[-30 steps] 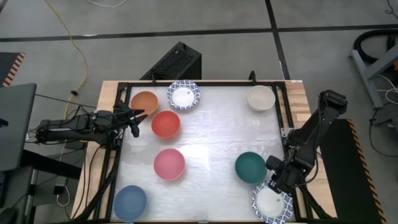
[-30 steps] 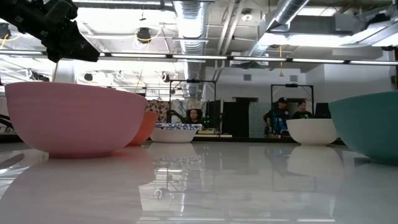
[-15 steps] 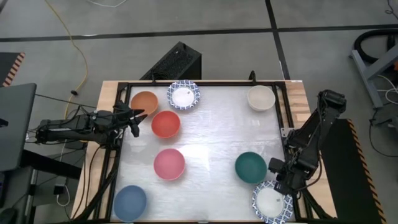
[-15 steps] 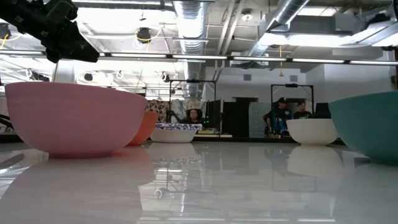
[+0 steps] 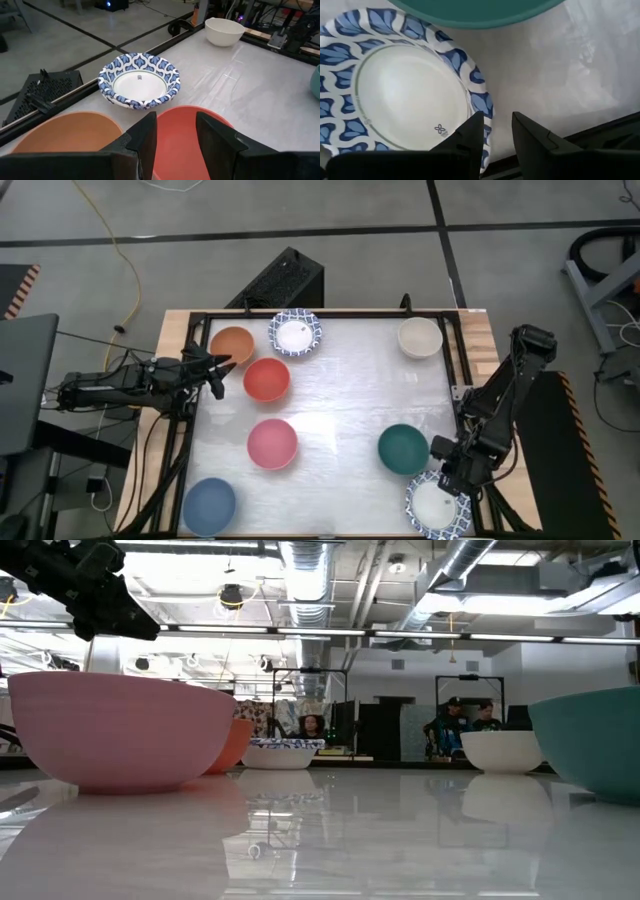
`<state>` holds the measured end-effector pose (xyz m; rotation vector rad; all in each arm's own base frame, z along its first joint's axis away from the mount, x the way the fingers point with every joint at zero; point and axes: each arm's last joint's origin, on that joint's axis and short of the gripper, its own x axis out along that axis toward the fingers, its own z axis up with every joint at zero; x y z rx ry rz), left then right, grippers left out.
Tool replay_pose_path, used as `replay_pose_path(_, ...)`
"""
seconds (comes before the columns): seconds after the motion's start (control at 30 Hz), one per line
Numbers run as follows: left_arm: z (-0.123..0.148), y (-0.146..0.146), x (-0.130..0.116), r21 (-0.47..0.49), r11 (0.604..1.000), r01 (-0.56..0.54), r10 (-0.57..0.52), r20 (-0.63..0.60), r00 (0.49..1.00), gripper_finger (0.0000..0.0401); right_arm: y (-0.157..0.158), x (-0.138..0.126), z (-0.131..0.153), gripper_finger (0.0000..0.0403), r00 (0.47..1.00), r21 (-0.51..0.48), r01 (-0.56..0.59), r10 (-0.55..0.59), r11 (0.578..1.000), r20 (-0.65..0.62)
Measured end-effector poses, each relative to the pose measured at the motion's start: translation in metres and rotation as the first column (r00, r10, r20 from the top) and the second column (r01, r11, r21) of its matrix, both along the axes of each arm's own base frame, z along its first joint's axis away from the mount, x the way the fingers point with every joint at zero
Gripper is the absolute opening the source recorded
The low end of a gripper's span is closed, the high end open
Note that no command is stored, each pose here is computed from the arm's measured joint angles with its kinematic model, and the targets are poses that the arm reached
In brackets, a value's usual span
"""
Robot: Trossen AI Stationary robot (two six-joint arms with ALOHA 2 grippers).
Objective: Nest bowls inside each other
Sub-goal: Stack the white pattern bowl onto the stack of bowls
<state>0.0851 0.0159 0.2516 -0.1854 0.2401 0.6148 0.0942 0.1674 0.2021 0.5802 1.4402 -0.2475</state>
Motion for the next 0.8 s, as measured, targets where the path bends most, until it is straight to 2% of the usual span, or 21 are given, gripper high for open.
replay_pose_path(0.23,0.0000,0.0000,0.0000,0.000,1.000,0.000,0.000,0.000,1.000,0.0126,-0.0013,0.0005,-0.0002,0.0137,1.000,-0.008,0.014,-0.014,1.000,-0.003)
replay_pose_path(0.6,0.0000,0.0000,0.0000,-0.001,1.000,0.000,0.000,0.001,1.000,0.0126,0.0001,0.0020,0.0003,0.0265,0.999,0.004,0.039,-0.039,0.999,0.018)
replay_pose_path(0.8,0.0000,0.0000,0.0000,-0.001,1.000,0.000,0.000,0.001,1.000,0.0126,0.0005,0.0023,0.0004,0.0279,0.999,0.007,0.036,-0.036,0.999,0.022)
